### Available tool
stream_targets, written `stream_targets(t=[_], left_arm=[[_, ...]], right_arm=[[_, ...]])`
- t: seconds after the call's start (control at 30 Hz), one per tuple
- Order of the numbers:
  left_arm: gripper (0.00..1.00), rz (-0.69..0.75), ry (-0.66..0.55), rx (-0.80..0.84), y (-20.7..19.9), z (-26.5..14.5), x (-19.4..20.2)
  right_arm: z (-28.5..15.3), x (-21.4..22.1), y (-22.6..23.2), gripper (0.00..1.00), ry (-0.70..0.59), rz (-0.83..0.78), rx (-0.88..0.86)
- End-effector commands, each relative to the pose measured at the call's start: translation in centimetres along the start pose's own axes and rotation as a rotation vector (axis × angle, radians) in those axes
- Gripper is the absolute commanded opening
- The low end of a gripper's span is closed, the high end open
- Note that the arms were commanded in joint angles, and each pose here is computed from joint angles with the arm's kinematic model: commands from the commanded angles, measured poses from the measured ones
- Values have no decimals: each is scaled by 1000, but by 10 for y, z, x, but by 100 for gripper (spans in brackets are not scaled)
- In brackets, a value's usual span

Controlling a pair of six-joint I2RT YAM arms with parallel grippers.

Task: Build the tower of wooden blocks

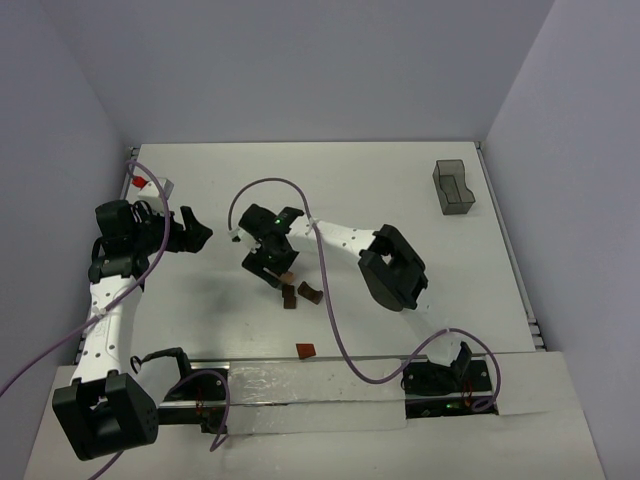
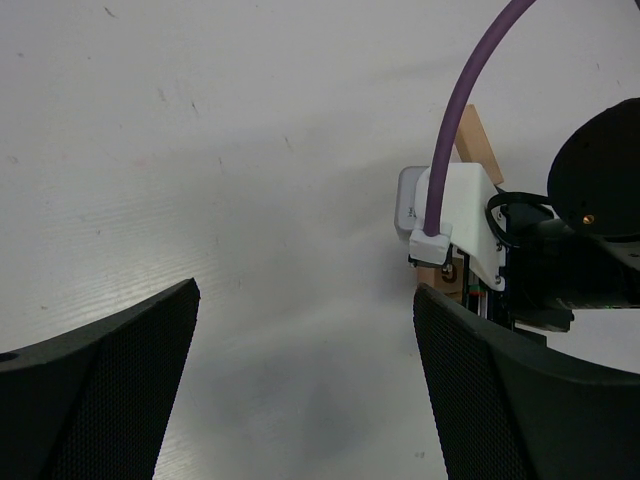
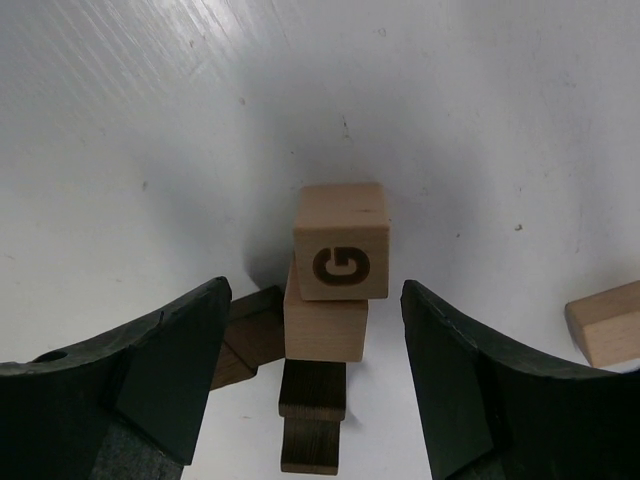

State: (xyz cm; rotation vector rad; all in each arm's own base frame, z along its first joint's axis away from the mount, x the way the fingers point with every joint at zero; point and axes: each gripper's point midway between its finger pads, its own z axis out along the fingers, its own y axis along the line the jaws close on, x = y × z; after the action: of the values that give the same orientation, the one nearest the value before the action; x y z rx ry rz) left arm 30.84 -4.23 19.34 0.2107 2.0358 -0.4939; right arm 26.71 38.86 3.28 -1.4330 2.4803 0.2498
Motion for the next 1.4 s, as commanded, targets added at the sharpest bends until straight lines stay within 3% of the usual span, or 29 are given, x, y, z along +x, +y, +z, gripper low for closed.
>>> stream_targets(t=[0.0,0.33,0.67,0.97,1.3,1.37], left_arm=[[94,30,-49,3,0,-2,-17],[94,31,-47,-1,1,-1,-16],[94,27,-46,-1,2,0,-14],[94,27,-44,0,2,1,-13],[94,26,-43,-5,3,0,-12],[94,26,-45,-9,3,0,-13]], right_arm=[[-2,-18,-3,74,-42,-15,-14],[8,-14,-7,70,-20,-14,-20],[10,-12,-12,54,-13,3,-17],[7,-11,-12,47,-5,11,-19],[0,-15,-7,28,-20,41,-35],[-3,-16,-5,19,-24,64,-41]])
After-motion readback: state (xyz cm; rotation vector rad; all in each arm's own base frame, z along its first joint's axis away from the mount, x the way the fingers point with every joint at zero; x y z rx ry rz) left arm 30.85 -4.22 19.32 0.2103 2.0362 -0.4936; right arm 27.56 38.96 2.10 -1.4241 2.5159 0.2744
